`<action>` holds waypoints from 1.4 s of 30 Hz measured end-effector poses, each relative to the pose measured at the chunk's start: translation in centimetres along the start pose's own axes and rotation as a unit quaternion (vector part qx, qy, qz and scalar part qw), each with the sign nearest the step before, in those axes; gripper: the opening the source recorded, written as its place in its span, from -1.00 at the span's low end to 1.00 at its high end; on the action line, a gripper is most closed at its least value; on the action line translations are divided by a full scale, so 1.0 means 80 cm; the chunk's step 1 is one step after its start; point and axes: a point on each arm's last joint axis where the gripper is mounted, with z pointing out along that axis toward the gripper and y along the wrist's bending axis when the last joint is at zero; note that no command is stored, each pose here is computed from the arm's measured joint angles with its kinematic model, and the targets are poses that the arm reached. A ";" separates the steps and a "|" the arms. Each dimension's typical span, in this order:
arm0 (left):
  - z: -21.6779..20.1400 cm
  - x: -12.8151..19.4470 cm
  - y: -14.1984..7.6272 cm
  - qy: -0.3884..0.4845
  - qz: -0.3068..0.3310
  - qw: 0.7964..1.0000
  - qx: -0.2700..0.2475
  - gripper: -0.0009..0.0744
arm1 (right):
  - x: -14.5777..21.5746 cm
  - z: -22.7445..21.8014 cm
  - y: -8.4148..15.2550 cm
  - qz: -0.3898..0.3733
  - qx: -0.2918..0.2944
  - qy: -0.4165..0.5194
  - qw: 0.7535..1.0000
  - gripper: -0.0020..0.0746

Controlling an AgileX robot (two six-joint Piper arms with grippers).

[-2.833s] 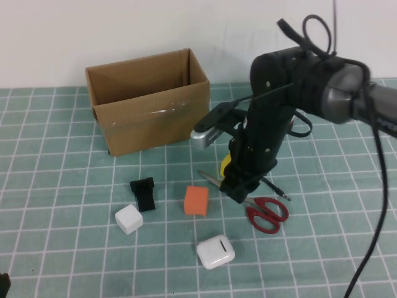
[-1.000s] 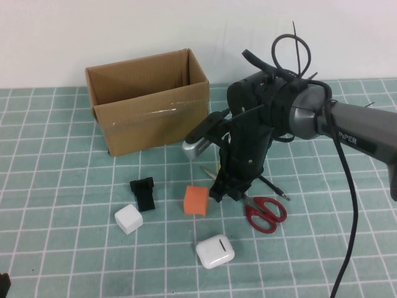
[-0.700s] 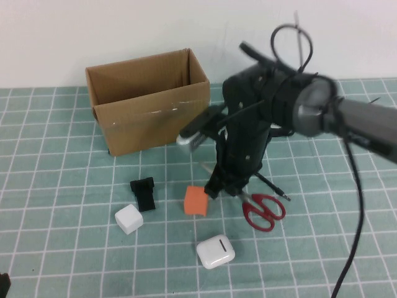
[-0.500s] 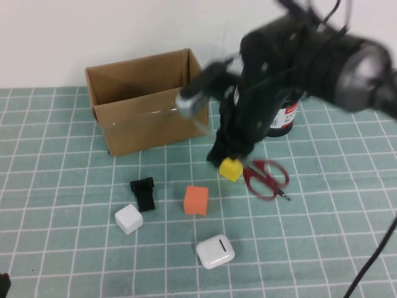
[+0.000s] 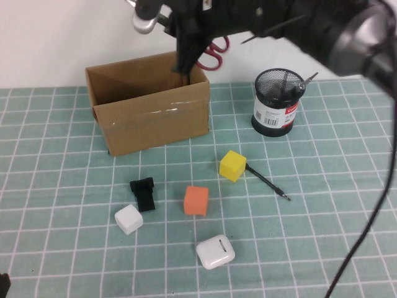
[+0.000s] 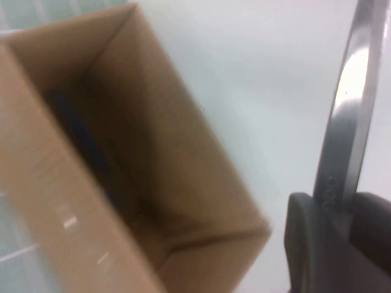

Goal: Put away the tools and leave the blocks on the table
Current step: Place the Scissors into the box

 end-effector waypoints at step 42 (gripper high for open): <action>0.000 0.000 0.000 0.000 0.000 1.000 0.000 -0.99 | -0.014 0.025 0.043 -0.121 -0.055 -0.020 0.991 -0.34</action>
